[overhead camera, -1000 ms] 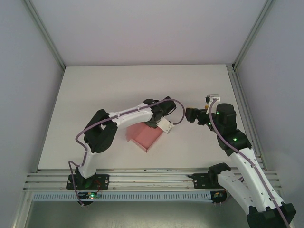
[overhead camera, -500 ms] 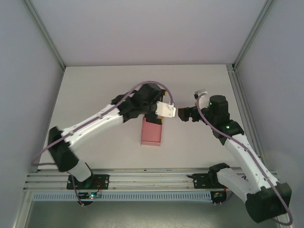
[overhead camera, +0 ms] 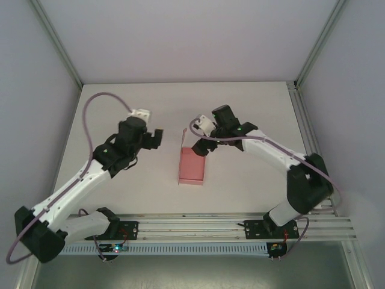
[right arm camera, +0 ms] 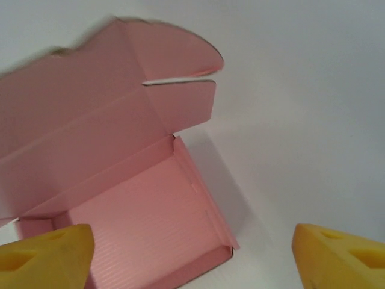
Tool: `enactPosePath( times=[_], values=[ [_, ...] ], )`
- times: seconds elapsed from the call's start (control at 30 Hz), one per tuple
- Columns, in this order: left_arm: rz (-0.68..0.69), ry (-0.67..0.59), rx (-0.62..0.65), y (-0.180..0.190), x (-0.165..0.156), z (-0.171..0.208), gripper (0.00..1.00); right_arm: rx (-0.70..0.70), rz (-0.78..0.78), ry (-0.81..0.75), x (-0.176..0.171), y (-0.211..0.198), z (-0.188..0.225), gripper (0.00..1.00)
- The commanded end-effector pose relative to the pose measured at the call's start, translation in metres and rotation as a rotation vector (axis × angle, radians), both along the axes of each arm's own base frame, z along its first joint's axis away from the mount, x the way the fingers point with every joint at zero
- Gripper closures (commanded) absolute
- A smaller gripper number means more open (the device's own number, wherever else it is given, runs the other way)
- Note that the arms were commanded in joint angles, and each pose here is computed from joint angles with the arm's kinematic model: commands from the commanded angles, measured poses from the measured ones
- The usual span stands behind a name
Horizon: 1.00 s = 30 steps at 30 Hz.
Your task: Assemble paper box
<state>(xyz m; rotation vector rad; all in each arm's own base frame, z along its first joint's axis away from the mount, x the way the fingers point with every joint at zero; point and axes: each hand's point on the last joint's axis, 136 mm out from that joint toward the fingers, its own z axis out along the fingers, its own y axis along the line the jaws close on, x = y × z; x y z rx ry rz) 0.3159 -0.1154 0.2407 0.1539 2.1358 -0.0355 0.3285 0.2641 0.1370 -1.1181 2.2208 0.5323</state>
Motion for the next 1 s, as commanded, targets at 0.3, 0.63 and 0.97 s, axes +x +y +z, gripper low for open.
enactPosePath(
  times=[0.3,0.63,0.97],
  values=[
    [0.272,0.037,-0.112,0.053,-0.031,-0.029,0.00,-0.093,-0.059,0.134,0.016,0.011,-0.074,0.35],
    [0.281,0.030,-0.119,0.055,-0.031,-0.031,0.00,-0.135,-0.233,0.130,0.019,-0.005,-0.088,0.54],
    [0.273,0.016,-0.128,0.052,-0.028,-0.028,0.00,-0.053,-0.280,0.225,-0.028,0.000,-0.080,0.56]
  ],
)
